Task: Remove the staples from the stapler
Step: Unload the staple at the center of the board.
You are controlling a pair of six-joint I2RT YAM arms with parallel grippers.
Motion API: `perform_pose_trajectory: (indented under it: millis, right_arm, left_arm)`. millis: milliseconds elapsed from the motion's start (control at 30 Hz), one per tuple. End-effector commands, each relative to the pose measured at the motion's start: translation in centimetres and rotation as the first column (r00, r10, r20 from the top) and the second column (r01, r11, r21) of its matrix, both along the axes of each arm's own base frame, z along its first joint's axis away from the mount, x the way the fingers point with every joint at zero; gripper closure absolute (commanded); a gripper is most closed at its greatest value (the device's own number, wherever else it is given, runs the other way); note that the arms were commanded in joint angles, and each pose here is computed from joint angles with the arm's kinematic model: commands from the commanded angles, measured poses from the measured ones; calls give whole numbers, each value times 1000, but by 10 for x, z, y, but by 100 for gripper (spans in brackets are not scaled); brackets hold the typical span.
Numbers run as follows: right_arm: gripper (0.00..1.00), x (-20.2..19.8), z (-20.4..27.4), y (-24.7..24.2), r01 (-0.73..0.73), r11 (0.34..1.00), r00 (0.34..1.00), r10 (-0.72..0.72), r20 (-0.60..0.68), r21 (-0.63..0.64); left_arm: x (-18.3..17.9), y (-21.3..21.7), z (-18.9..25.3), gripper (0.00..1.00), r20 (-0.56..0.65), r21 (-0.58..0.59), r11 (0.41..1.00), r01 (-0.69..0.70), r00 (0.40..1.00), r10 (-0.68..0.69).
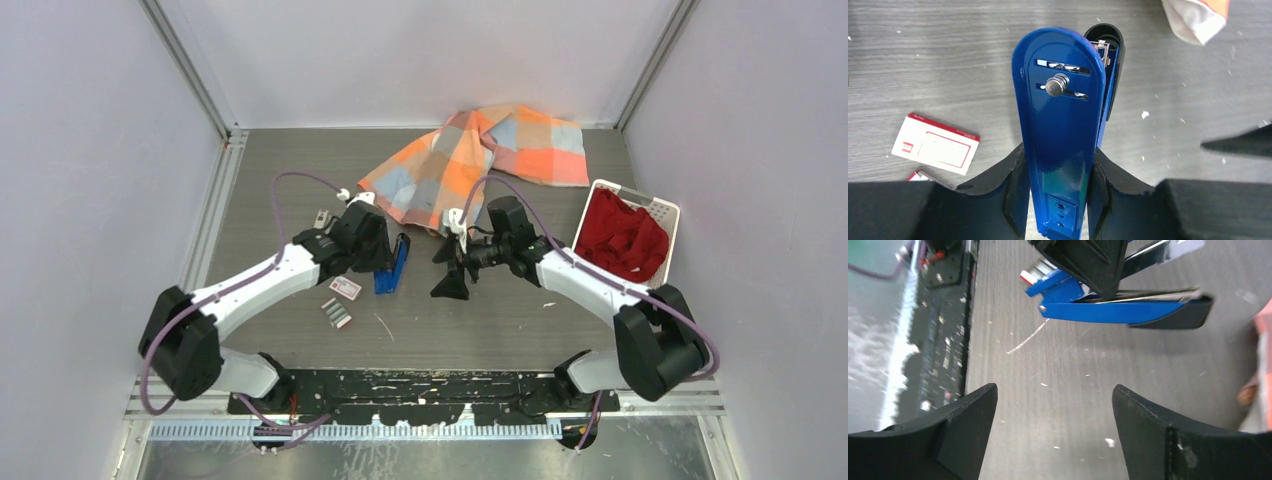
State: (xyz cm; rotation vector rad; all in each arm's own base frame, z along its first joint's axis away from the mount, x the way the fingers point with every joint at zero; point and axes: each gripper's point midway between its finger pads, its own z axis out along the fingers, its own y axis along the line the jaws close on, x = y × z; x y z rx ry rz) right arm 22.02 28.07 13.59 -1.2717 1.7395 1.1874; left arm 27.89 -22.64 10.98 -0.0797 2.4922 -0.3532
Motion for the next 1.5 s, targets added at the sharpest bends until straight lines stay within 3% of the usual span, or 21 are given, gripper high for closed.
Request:
perform_pose_trajectory:
  millis: [0, 100, 133, 267, 333, 467, 633, 867, 967, 1267, 1400, 1467]
  right_arm:
    - [2, -6, 14, -5, -262, 965, 827, 224, 516, 0]
    - [0, -12, 7, -2, -449, 888, 527, 353, 773, -99]
    - [0, -10, 5, 2, -466, 875, 473, 374, 798, -134]
    - [0, 11, -2, 25, -432, 859, 332, 435, 837, -275]
    - [0, 22, -3, 37, -397, 863, 304, 445, 842, -312]
    - [0, 42, -4, 51, -324, 893, 337, 417, 844, -311]
    - [0, 51, -6, 58, -277, 901, 327, 414, 850, -332]
    - [8, 29, -37, 69, -346, 845, 324, 516, 793, -408]
    - [19, 24, -49, 68, -356, 827, 344, 550, 761, -436]
    - [72, -8, -57, 60, -366, 843, 460, 532, 711, -394]
    - [85, -37, -56, 73, -375, 870, 591, 490, 640, -320]
    - [90, -45, -48, 81, -359, 899, 705, 437, 558, -250]
  left_arm:
    - [-15, -13, 36, 100, 66, -158, 978, 136, 990, -127]
    - [-23, -6, 41, 100, 48, -198, 966, 165, 986, -158]
    - [-25, -4, 41, 100, 27, -205, 964, 170, 985, -168]
    - [-35, -5, 42, 100, -35, -226, 954, 199, 977, -212]
    - [-38, -8, 44, 100, -43, -241, 946, 215, 972, -232]
    - [-44, -11, 44, 100, -55, -256, 938, 236, 965, -258]
    - [-50, -17, 35, 100, -107, -278, 927, 253, 951, -291]
    - [-46, -16, 46, 100, -87, -290, 928, 233, 960, -268]
    - [-39, -11, 47, 100, -90, -309, 933, 187, 970, -224]
    - [-10, 9, 61, 100, -76, -413, 911, 9, 996, -44]
    - [6, 16, 55, 100, -119, -407, 902, -145, 987, 105]
    - [14, 24, 38, 100, -167, -350, 904, -244, 966, 196]
